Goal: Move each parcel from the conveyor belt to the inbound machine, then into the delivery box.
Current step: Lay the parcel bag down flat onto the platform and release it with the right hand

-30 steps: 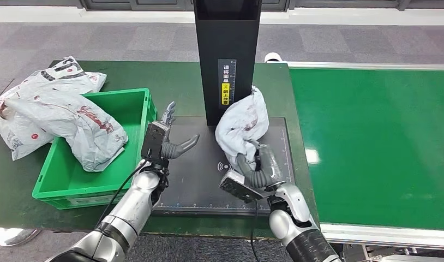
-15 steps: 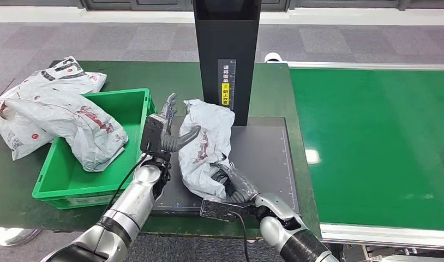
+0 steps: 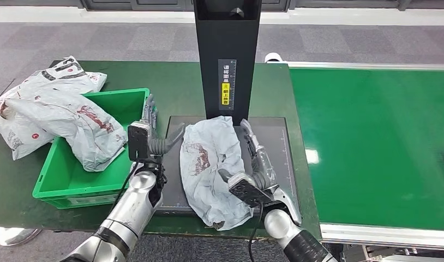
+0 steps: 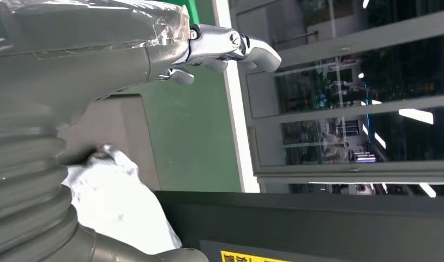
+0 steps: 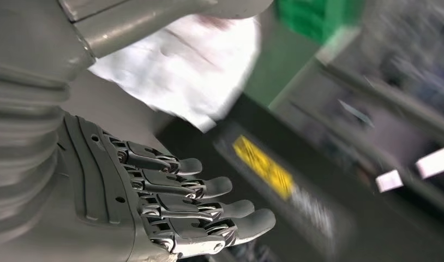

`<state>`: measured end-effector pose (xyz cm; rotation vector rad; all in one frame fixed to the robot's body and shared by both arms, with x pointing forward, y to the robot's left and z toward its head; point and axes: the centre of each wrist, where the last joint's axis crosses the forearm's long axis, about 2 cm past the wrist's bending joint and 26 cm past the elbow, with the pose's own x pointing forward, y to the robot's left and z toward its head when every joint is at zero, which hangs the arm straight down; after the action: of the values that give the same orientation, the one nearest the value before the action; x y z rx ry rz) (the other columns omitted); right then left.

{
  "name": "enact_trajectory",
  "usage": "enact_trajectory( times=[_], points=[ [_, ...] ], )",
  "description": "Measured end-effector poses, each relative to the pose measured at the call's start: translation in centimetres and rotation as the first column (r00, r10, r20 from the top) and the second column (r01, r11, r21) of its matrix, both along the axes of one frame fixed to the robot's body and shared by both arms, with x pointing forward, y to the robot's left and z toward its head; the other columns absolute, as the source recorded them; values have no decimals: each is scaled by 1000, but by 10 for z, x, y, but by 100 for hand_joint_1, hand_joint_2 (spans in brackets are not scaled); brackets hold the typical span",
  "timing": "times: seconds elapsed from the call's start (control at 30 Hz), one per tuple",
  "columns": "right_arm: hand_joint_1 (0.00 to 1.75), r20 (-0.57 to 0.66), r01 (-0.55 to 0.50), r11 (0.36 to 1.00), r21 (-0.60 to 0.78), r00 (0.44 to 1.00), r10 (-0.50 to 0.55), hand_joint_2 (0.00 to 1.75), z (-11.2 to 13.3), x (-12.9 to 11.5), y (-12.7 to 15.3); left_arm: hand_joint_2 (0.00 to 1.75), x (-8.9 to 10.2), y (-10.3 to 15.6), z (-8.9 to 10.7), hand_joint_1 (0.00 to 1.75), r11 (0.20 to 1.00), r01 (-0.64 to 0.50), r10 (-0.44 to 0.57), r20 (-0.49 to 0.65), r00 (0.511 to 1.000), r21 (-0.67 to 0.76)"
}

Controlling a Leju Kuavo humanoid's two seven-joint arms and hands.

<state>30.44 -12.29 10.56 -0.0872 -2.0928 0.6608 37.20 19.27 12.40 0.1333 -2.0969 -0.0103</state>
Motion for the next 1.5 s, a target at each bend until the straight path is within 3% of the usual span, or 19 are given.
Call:
enact_trajectory(
  times=[0.17, 0.53, 0.63, 0.73, 0.77, 0.87, 0.9, 1.0, 1.17, 1.5],
  points=[
    [0, 1, 92, 981, 173, 996, -94, 175, -4, -2, -8, 175, -1, -9, -7, 0, 982, 40, -33, -45, 998, 185],
    [0, -27, 148, 963, 223, 989, -146, 175, -10, -4, -15, 175, -4, -15, -20, 0, 950, 122, -87, -129, 988, 287],
    [0, -43, 168, 955, 246, 986, -162, 175, -11, -4, -18, 175, -6, -20, -27, 0, 890, 228, -151, -218, 964, 394],
    [0, -56, 182, 947, 266, 983, -174, 175, -11, -2, -22, 175, -12, -26, -39, 0, 753, 388, -219, -353, 910, 532],
    [0, -62, 186, 944, 272, 983, -175, 175, -11, -1, -24, 175, -15, -28, -44, 22, 690, 446, -237, -404, 884, 570],
    [0, -84, 198, 937, 287, 980, -181, 175, -11, 2, -31, 175, -19, -32, -54, 153, 504, 587, -260, -537, 803, 634],
    [0, -90, 203, 936, 288, 979, -185, 175, -12, 3, -33, 175, -19, -33, -55, 175, 458, 617, -261, -566, 782, 640],
    [0, -100, 216, 936, 280, 976, -195, 175, -12, 5, -39, 175, -16, -33, -55, 175, 368, 664, -256, -616, 745, 651],
    [0, -102, 225, 939, 260, 973, -205, 175, -10, 6, -42, 175, -12, -33, -52, 175, 297, 665, -206, -634, 745, 685],
    [0, -97, 229, 942, 246, 973, -211, 175, -13, -3, -42, 175, -7, -32, -47, 175, 326, 580, -165, -559, 812, 746]
  ],
)
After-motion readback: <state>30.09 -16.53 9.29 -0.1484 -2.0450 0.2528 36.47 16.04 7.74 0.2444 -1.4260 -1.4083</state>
